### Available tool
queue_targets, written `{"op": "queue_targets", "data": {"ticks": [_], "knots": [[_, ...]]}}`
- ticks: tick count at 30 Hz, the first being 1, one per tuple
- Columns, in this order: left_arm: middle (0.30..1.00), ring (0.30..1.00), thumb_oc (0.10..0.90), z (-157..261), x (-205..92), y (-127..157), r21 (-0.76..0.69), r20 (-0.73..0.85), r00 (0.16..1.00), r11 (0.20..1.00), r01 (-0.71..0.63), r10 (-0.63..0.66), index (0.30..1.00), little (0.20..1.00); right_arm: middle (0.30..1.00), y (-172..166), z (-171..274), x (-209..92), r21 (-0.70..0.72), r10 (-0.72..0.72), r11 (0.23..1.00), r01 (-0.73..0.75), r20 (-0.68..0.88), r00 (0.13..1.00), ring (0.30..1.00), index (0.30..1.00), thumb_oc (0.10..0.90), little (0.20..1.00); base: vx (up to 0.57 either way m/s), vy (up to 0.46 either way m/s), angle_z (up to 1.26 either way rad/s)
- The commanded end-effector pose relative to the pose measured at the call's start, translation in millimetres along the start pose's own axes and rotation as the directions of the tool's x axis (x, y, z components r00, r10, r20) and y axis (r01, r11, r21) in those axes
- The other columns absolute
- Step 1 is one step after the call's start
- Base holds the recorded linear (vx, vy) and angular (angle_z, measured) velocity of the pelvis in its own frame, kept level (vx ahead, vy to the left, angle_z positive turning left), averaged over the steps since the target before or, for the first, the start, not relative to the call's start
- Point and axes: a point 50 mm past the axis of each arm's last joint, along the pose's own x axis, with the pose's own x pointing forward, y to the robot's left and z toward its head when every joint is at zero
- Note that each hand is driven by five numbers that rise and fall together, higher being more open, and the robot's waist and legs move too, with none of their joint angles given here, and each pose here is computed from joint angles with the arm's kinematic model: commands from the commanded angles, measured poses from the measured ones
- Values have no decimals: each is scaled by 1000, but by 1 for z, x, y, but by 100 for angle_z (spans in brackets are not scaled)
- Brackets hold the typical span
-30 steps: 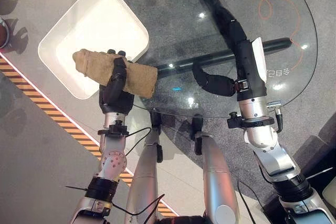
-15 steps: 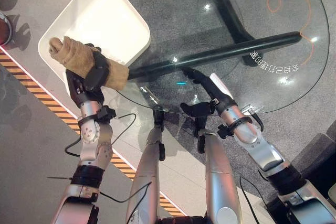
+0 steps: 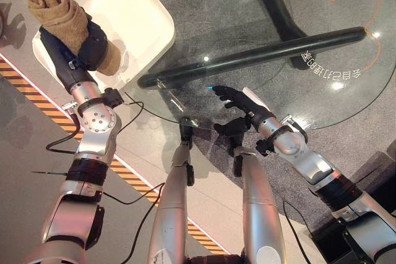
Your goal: Wipe the table with a cloth and put it in the basket.
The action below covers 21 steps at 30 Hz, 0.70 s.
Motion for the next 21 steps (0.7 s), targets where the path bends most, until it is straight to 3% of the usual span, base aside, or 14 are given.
{"op": "queue_targets", "data": {"ticks": [1, 6, 8, 9, 14, 21], "knots": [[300, 300, 100, 55, 35, 15, 10, 275, 954, 992, -126, 119, 300, 200, 900, 9, 7, 2, 22, 36, 999, -37, 43, 998, 900, 900, 800, 900, 19, 53, 2], [300, 300, 100, 54, 52, 13, 160, 230, 968, 978, -136, 97, 300, 200, 900, 5, 12, 6, 22, 35, 999, -36, 41, 999, 900, 900, 800, 900, 9, 36, 1], [300, 300, 100, 52, 62, 14, 364, 246, 967, 919, -151, 62, 300, 200, 900, 2, 16, 8, 26, 39, 999, -41, 43, 998, 900, 900, 800, 900, -10, 40, 0], [300, 300, 100, 51, 65, 16, 397, 233, 971, 905, -151, 59, 300, 200, 900, 2, 17, 9, 31, 42, 999, -43, 43, 998, 900, 900, 800, 900, -10, 31, -1], [300, 300, 100, 45, 76, 24, 506, 186, 979, 845, -171, 87, 300, 200, 900, -4, 18, 8, 43, 31, 999, -33, 50, 998, 900, 900, 800, 900, 0, 0, 0], [300, 300, 100, 35, 81, 31, 509, 91, 986, 844, -169, 143, 300, 200, 900, -3, 18, 8, 62, 16, 998, -21, 69, 997, 900, 900, 800, 900, 0, 0, 0]]}}
